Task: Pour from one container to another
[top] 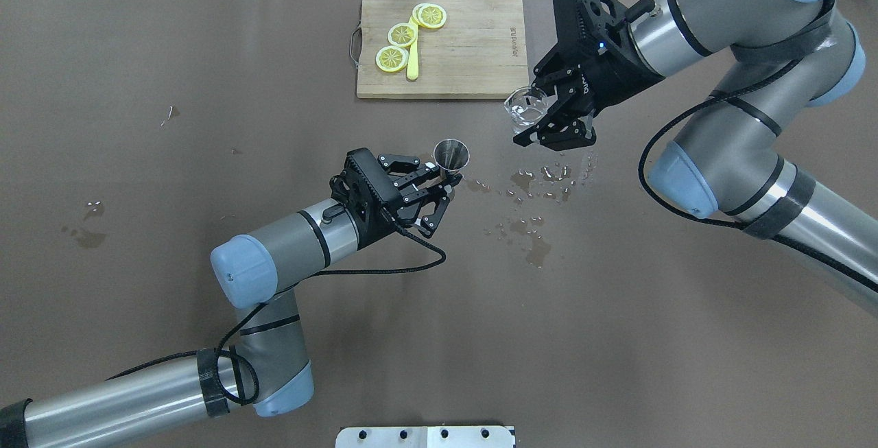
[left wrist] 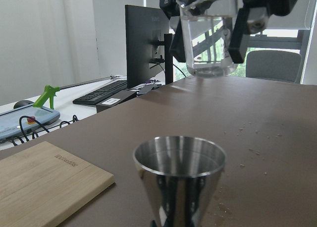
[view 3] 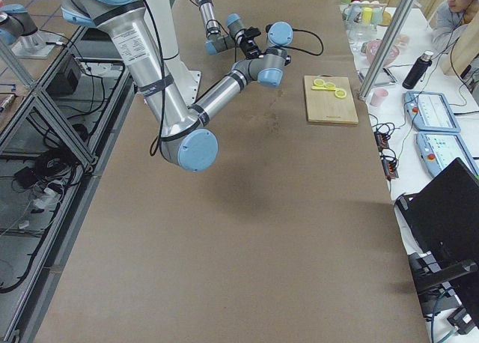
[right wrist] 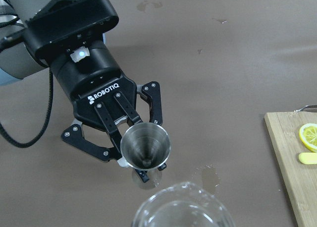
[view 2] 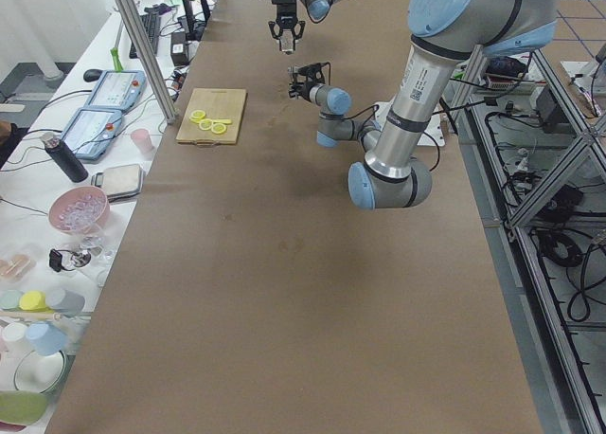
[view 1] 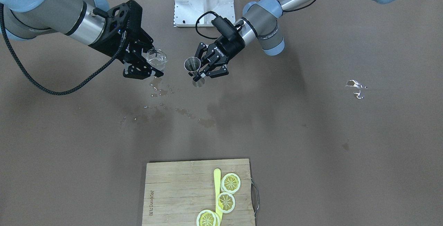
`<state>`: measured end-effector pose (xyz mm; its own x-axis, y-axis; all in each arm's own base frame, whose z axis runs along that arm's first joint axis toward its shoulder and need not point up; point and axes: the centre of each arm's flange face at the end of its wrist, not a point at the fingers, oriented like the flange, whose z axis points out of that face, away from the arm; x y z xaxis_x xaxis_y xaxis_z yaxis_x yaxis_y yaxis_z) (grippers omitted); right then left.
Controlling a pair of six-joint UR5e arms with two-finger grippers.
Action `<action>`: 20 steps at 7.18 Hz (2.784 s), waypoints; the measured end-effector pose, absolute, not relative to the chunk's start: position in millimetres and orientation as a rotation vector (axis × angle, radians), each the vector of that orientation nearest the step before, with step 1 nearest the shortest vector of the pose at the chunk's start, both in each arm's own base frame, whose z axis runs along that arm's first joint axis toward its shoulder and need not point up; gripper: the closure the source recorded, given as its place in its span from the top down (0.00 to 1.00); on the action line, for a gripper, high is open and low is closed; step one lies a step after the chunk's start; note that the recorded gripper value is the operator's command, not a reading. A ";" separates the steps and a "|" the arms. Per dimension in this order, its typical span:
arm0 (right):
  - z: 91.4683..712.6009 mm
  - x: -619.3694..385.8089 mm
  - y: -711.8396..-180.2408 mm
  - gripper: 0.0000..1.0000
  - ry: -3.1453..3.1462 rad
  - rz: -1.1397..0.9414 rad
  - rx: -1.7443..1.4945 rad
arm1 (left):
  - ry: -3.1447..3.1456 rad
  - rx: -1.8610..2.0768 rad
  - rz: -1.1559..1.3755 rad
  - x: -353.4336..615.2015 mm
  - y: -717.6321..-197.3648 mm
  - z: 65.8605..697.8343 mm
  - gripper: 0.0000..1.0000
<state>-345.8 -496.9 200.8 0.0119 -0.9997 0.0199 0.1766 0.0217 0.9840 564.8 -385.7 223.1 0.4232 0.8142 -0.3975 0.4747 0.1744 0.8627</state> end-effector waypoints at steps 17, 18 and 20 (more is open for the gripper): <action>170.8 -377.8 -464.0 0.00 -0.885 -1.350 0.958 | 1.226 1.485 0.341 555.2 -385.8 231.0 0.00; 166.5 -380.3 -464.4 0.00 -0.885 -1.350 0.945 | 1.228 1.486 0.341 555.0 -385.4 231.2 0.00; 163.3 -384.6 -466.1 0.00 -0.887 -1.348 0.930 | 1.232 1.487 0.341 555.0 -384.5 231.1 0.00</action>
<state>-384.6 -466.1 163.3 0.0339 -0.9994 -0.0092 0.3869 0.0046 0.9221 555.0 -384.5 231.1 0.4135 0.8185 -0.3989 0.4963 0.1647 0.8524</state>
